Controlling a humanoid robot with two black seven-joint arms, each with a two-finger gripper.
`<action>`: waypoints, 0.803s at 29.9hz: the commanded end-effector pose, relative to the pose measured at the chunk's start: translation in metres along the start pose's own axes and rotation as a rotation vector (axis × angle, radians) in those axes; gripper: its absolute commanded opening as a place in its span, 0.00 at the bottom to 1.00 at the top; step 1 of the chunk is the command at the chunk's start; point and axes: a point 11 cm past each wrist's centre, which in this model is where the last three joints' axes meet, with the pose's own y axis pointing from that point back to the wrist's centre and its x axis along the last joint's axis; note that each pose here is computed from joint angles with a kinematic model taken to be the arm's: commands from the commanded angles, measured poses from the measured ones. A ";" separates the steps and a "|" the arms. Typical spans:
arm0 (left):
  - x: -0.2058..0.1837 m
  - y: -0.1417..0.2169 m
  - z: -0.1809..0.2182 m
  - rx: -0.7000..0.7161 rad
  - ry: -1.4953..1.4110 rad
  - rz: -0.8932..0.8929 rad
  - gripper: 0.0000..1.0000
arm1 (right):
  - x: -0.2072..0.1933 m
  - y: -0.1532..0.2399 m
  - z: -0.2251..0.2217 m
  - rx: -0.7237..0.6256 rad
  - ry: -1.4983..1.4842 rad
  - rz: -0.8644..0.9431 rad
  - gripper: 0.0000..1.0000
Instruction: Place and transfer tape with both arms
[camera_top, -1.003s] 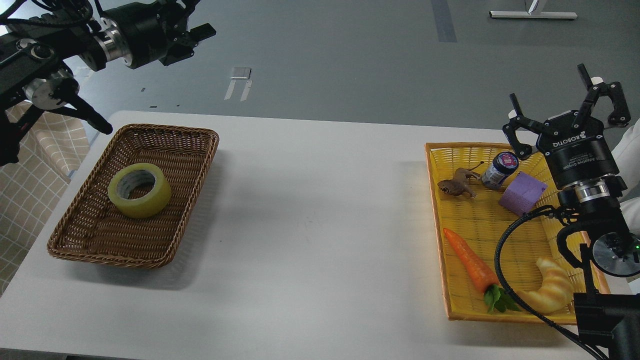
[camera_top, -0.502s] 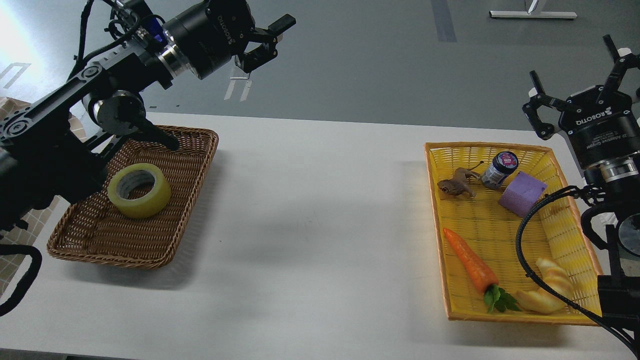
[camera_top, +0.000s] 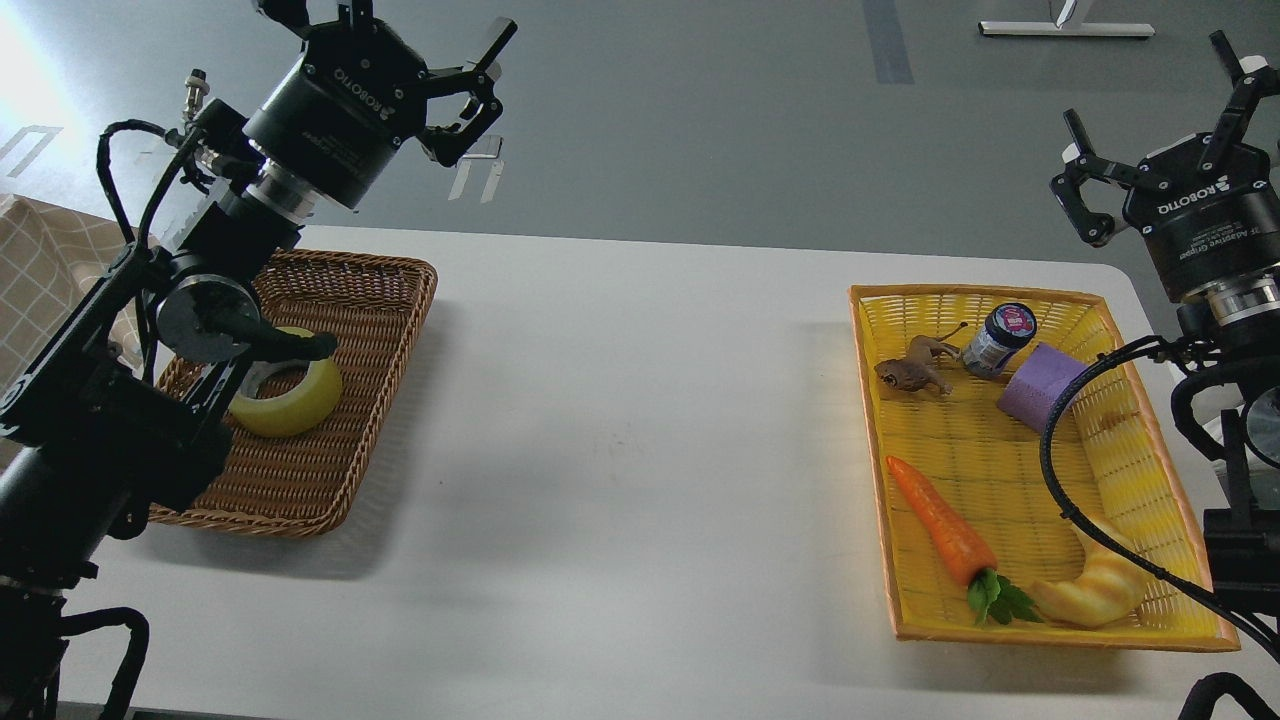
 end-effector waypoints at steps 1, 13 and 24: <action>0.006 0.007 0.005 -0.044 0.023 0.031 0.98 | 0.004 -0.003 0.000 -0.001 -0.007 0.011 1.00; 0.034 0.019 -0.004 -0.056 0.130 0.133 0.98 | 0.003 -0.015 0.018 -0.066 -0.005 0.008 1.00; 0.041 0.023 -0.036 0.042 0.143 0.164 0.98 | -0.009 -0.023 0.028 -0.046 -0.049 -0.021 1.00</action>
